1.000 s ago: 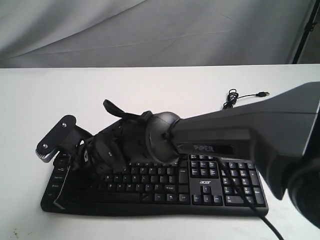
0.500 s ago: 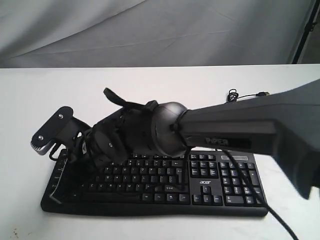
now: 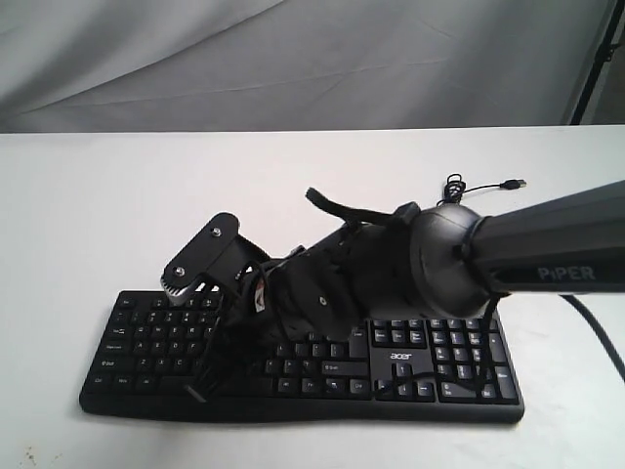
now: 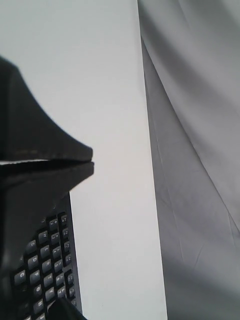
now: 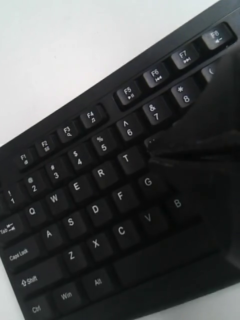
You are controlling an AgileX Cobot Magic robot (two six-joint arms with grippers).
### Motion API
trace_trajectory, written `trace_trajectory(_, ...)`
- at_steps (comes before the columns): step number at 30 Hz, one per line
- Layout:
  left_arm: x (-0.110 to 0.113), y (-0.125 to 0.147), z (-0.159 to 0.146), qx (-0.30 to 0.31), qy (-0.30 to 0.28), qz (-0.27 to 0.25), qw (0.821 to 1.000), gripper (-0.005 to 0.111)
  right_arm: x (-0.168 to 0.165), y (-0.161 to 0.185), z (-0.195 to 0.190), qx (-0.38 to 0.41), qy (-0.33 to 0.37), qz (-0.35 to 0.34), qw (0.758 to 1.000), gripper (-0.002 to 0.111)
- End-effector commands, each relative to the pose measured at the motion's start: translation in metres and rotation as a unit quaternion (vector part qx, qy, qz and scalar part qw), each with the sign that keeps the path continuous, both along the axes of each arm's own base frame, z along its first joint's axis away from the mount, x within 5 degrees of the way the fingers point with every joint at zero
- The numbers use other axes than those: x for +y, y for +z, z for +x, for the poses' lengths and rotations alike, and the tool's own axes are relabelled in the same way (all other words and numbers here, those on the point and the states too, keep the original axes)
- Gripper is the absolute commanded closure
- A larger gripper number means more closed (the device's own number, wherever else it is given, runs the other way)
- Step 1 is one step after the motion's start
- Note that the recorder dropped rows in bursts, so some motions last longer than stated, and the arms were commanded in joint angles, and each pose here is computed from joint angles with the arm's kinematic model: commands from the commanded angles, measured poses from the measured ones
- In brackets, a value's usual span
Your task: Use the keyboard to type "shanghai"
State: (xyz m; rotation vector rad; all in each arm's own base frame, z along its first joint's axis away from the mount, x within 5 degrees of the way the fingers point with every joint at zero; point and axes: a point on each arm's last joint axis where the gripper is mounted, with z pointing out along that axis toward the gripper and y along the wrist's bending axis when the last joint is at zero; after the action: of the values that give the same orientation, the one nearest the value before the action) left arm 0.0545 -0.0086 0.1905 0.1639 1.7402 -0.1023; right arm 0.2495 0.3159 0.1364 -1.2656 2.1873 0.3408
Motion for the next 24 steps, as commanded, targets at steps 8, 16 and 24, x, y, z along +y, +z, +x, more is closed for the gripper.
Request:
trace_trajectory(8, 0.000, -0.001, 0.000, -0.002, -0.002, -0.001, 1.000, 0.107, 0.001, -0.011, 0.003, 0.004, -0.017, 0.011, 1.000, 0.108)
trace_trajectory(16, 0.000, -0.001, 0.000, -0.002, -0.002, -0.001, 1.000, 0.107, 0.002, -0.011, 0.002, 0.005, -0.017, 0.011, 1.000, 0.108)
trace_trajectory(24, 0.000, -0.001, 0.000, -0.002, -0.002, -0.001, 1.000, 0.107, 0.002, -0.028, 0.002, 0.017, -0.016, -0.005, 1.000, 0.108)
